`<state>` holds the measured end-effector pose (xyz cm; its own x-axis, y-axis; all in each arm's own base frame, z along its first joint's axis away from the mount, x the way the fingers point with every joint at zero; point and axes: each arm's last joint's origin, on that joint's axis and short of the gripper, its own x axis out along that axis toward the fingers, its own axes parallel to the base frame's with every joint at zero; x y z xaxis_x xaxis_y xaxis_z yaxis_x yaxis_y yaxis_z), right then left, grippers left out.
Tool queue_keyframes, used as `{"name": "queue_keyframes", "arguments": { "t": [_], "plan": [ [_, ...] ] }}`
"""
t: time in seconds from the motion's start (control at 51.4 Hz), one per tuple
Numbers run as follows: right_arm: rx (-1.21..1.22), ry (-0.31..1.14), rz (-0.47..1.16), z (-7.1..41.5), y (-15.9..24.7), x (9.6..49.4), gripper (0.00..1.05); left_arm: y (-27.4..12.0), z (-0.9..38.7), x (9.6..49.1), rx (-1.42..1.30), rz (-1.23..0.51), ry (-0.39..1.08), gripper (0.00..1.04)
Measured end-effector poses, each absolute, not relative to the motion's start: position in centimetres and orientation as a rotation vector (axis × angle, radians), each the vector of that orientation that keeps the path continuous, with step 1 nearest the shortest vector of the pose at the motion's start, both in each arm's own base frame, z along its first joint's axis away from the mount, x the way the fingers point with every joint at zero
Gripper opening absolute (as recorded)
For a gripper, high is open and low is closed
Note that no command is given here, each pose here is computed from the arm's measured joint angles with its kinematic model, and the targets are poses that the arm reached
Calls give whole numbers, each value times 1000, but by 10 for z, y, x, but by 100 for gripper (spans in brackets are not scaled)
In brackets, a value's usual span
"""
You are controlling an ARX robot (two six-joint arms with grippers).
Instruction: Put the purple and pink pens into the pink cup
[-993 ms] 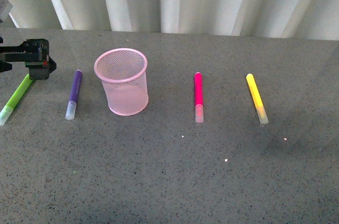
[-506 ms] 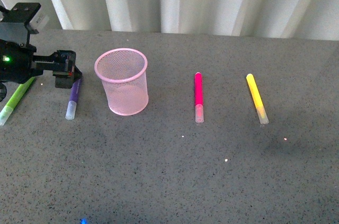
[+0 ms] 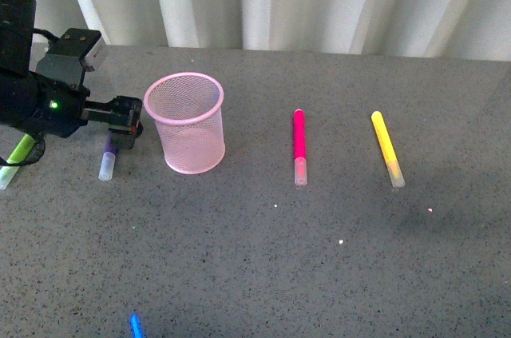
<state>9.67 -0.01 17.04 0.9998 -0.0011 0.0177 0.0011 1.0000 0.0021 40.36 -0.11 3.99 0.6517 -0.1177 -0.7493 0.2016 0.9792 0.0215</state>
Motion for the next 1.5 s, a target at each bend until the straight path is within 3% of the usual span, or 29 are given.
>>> {"name": "queue_keyframes", "arguments": {
  "t": [0.467, 0.584, 0.72, 0.934, 1.09, 1.246, 1.401, 1.499],
  "plan": [
    [2, -18, -1, 170, 0, 97, 98, 3, 36, 425, 127, -149, 895, 97],
    [2, -18, -1, 170, 0, 97, 98, 7, 36, 428, 117, -117, 901, 80],
    [2, -18, -1, 170, 0, 97, 98, 18, 37, 429, 73, -52, 907, 49],
    [2, -18, -2, 170, 0, 97, 98, 27, 41, 426, 9, -29, 914, 16],
    [2, -18, -1, 170, 0, 97, 98, 28, 51, 421, -1, -18, 881, 13],
    [2, -18, -2, 170, 0, 97, 98, 31, 93, 421, -8, 0, 713, 13],
    [2, -18, -1, 170, 0, 97, 98, 22, 177, 413, -129, -28, 342, 13],
    [2, -18, -1, 170, 0, 97, 98, 2, 205, 400, -197, -54, 164, 13]
  ]
}}
